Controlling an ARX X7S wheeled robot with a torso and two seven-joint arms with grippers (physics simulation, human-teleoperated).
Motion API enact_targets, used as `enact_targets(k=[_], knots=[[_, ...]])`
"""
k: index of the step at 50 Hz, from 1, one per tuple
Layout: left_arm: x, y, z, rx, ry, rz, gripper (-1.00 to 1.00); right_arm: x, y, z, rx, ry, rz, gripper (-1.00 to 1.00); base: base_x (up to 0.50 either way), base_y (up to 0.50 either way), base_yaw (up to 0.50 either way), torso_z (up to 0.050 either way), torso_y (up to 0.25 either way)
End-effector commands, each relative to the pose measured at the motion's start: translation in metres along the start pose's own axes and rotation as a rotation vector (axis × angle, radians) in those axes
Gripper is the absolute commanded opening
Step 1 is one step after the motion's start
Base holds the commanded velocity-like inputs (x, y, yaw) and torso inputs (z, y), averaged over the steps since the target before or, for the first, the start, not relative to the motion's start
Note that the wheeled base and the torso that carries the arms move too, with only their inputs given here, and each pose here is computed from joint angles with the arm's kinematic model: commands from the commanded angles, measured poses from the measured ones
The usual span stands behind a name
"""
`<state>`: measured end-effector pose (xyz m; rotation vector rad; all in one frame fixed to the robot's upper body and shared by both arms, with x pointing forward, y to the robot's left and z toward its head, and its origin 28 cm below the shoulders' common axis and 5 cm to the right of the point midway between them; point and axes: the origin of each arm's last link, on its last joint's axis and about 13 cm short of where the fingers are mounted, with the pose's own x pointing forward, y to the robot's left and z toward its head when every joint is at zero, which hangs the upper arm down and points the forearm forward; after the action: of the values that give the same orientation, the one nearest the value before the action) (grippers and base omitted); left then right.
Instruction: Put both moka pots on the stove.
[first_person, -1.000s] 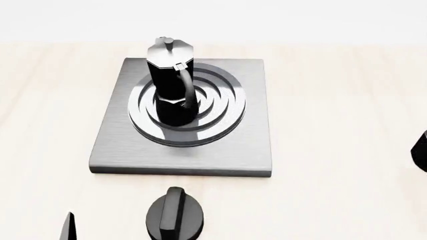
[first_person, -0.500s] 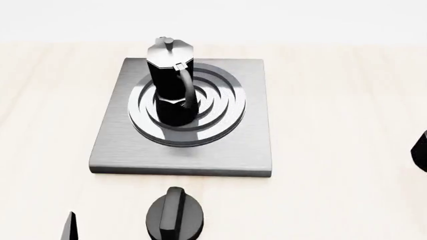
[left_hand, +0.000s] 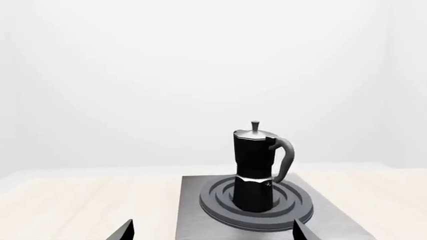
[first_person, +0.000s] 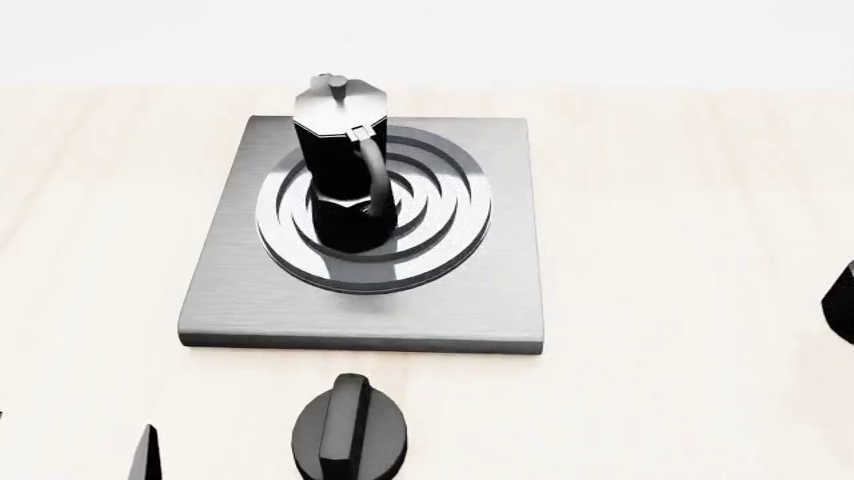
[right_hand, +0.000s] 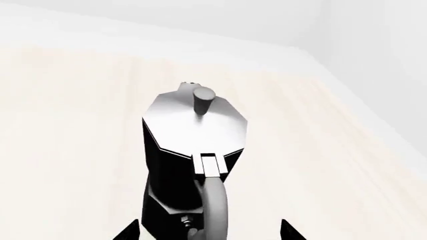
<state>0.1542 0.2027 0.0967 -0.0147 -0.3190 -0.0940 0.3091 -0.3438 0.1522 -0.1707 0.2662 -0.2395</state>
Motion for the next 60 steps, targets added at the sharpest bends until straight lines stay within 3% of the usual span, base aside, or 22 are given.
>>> enact_targets(k=[1, 25, 26, 42, 60], knots=[[0.0, -0.001, -0.001, 0.0, 0.002, -0.004, 1.0, 0.012, 0.003, -0.01, -0.004, 0.008, -0.015, 1.0, 0.0, 0.0, 0.0, 0.0, 0.0], [0.0, -0.002, -0.003, 0.004, 0.009, -0.009, 1.0, 0.028, 0.011, -0.019, 0.003, 0.012, -0.057, 1.0, 0.0, 0.0, 0.0, 0.0, 0.0], [0.0, -0.002, -0.003, 0.004, 0.008, -0.009, 1.0, 0.028, 0.011, -0.019, 0.001, 0.012, -0.059, -1.0, 0.0, 0.0, 0.0, 0.0, 0.0], [0.0, -0.002, -0.003, 0.006, 0.009, -0.008, 1.0, 0.029, 0.017, -0.023, -0.023, 0.015, -0.037, -1.0, 0.0, 0.0, 0.0, 0.0, 0.0], [0.001, -0.001, -0.002, 0.004, 0.008, -0.002, 1.0, 0.032, 0.043, 0.043, -0.044, -0.288, -0.043, -1.0, 0.0, 0.0, 0.0, 0.0, -0.001]])
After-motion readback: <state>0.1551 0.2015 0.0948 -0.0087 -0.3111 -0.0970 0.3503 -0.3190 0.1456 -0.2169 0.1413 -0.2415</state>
